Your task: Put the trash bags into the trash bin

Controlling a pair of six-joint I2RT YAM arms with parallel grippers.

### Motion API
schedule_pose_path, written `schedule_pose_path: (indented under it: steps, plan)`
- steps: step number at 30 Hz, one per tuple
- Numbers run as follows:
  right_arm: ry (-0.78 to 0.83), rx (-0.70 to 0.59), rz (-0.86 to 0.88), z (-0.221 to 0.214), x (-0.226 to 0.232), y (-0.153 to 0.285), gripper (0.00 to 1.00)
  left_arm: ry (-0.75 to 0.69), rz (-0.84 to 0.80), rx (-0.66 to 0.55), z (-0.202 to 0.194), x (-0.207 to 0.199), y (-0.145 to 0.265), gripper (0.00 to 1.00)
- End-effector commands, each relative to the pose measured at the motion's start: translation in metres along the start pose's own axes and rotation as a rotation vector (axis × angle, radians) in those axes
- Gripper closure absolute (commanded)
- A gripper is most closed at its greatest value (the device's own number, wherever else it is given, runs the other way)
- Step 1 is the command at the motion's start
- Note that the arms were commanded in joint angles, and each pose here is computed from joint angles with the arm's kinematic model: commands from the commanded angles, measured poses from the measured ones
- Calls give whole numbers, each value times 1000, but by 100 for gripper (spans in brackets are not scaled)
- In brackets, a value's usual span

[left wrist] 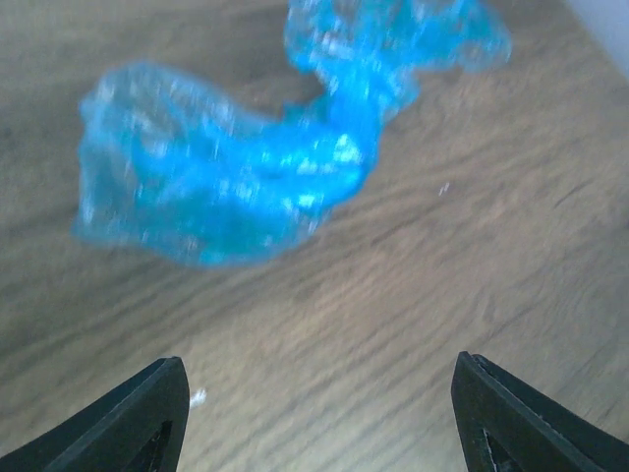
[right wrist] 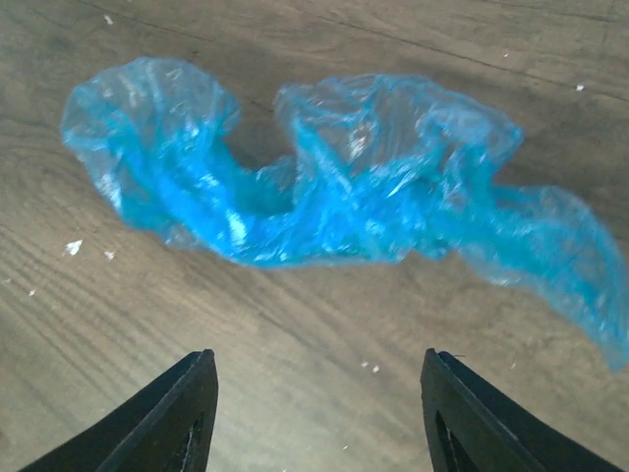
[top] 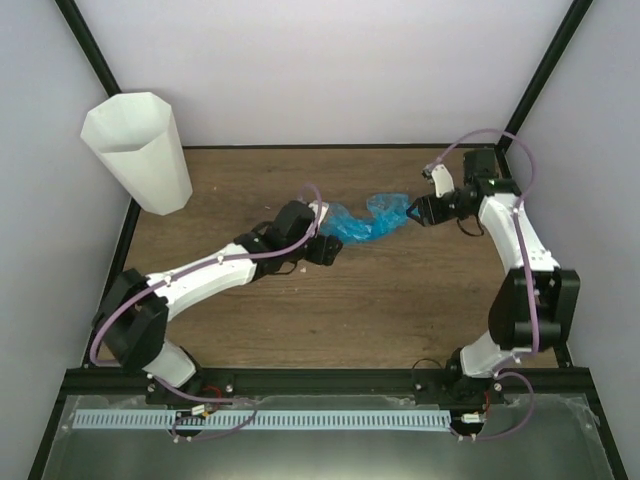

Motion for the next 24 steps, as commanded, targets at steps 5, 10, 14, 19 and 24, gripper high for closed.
schedule_pose_path:
  steps: [5, 10, 14, 19, 24]
  plan:
    - [21, -25, -44, 63, -31, -29, 37, 74, -78, -51, 45, -12, -26, 27]
    - [-2, 16, 11, 75, -51, -68, 35, 73, -121, -41, 52, -18, -44, 26]
    - [-23, 91, -32, 65, -72, -112, 33, 82, -127, -18, 47, -17, -53, 25]
    - [-73, 179, 128, 26, -45, -123, 34, 113, -97, 38, 24, -4, -49, 25]
    - [-22, 257, 478, -36, 57, -71, 34, 112, -48, 60, -5, 9, -28, 24]
Point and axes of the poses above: each gripper's point midway between its finger pads, its own y axis back along the fingers, its own x axis along the line the jaws close on, z = x × y, the point moved 5 cm from there along y, back along the fingers, and after that the axes turned 8 degrees about -y, right-handed, at the moved point
